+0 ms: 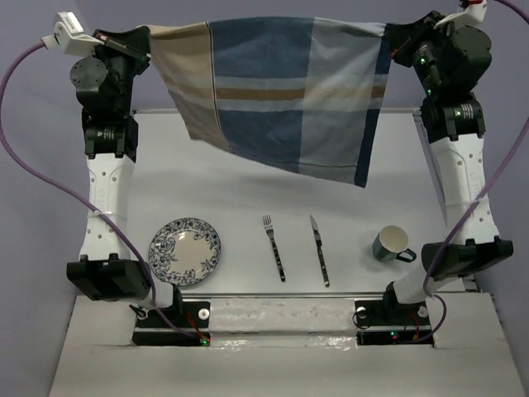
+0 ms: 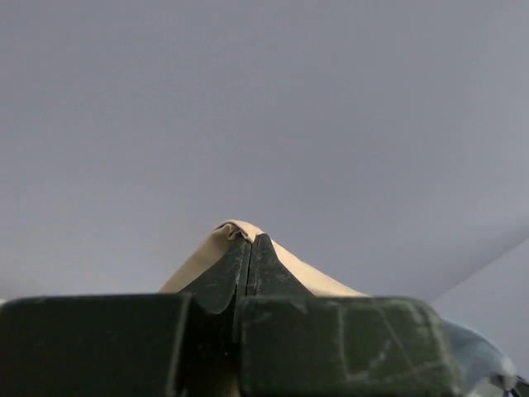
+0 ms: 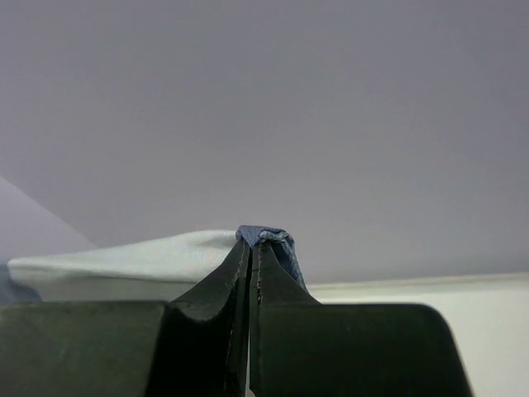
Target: Set the dinner table for one person
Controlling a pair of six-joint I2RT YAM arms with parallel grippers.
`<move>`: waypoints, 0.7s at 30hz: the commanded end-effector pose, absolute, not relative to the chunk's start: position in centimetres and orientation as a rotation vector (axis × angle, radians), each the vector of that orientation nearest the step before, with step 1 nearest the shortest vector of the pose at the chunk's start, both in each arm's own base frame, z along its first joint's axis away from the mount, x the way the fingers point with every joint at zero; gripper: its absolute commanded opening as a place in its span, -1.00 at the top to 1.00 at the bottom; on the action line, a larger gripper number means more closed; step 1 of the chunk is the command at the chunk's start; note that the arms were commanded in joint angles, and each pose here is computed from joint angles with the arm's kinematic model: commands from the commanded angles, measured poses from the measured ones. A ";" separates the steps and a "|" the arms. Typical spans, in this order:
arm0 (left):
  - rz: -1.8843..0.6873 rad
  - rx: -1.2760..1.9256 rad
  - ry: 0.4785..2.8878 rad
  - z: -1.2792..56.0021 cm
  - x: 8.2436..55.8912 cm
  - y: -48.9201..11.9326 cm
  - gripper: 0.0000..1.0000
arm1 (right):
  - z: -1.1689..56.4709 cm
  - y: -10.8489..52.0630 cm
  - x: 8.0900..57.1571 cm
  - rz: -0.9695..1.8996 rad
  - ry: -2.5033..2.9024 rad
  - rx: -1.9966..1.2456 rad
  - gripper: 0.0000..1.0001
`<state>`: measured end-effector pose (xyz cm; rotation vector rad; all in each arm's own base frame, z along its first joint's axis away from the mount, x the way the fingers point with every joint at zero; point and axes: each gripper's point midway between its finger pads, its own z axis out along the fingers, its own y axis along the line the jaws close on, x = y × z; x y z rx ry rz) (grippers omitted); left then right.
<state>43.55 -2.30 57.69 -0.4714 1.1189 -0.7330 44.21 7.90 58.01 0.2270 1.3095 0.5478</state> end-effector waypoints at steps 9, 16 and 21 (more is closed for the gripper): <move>-0.762 -0.568 1.353 48.1 54.3 -2.6 1.00 | 46.9 4.2 55.3 0.609 1.574 0.311 1.00; -0.816 -0.483 1.328 52.1 54.8 -4.6 1.00 | 51.5 3.5 54.7 0.623 1.502 0.268 1.00; -0.800 -0.508 1.448 44.9 53.5 -4.8 1.00 | 44.9 4.3 53.0 0.653 1.648 0.285 1.00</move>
